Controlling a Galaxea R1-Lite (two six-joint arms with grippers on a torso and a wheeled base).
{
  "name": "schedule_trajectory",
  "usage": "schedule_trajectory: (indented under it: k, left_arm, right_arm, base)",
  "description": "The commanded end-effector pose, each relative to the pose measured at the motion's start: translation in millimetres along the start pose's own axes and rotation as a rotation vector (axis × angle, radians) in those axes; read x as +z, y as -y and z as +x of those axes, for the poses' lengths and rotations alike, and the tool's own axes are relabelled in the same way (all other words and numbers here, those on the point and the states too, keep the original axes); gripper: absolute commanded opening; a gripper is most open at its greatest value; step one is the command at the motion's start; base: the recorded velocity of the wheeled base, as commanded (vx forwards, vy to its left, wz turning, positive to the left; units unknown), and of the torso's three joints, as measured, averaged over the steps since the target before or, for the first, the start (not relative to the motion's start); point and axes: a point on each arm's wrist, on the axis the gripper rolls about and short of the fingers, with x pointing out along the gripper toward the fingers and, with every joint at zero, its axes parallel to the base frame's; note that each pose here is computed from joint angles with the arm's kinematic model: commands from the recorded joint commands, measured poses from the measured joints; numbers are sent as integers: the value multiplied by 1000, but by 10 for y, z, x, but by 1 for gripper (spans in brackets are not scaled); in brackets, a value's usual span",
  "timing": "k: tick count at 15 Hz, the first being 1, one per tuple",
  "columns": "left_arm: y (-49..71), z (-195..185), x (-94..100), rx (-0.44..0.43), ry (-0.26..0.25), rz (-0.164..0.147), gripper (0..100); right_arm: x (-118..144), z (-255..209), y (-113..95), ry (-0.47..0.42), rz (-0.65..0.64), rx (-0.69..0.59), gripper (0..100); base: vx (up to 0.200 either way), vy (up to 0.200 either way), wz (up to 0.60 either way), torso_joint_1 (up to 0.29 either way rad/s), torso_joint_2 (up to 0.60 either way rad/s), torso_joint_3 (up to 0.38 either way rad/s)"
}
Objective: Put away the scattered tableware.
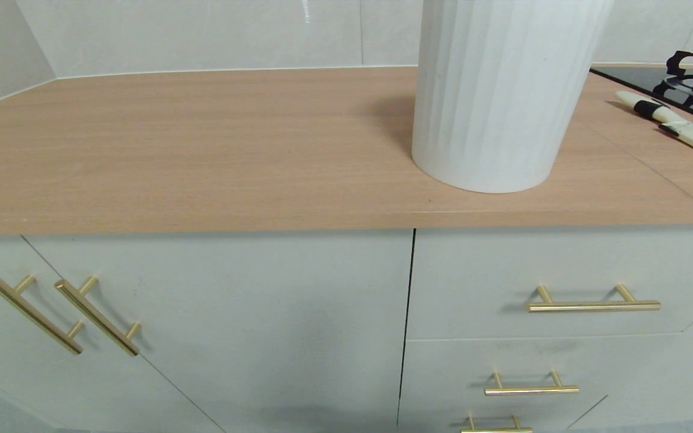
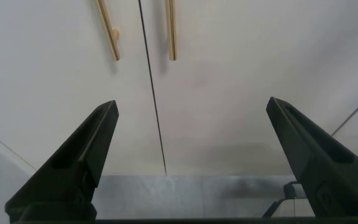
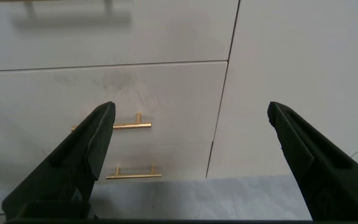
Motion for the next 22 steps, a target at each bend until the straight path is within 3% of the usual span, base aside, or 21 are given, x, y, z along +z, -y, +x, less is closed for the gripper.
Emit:
schedule_trajectory:
  k: [1,7,22]
  left_arm:
    - [0,0,0,1,0,0,100]
    - [0,0,0,1,0,0,100]
    - [0,0,0,1,0,-2,100]
  right_arm:
    - [1,1,0,-1,0,0,100]
    - [-1,1,0,-3,0,0,100]
    - [-1,1,0,-3,-3,0,100]
  base:
    - [0,-200,0,2,2,2]
    - [0,-200,0,2,2,4]
    - [0,0,0,9,-26,-14]
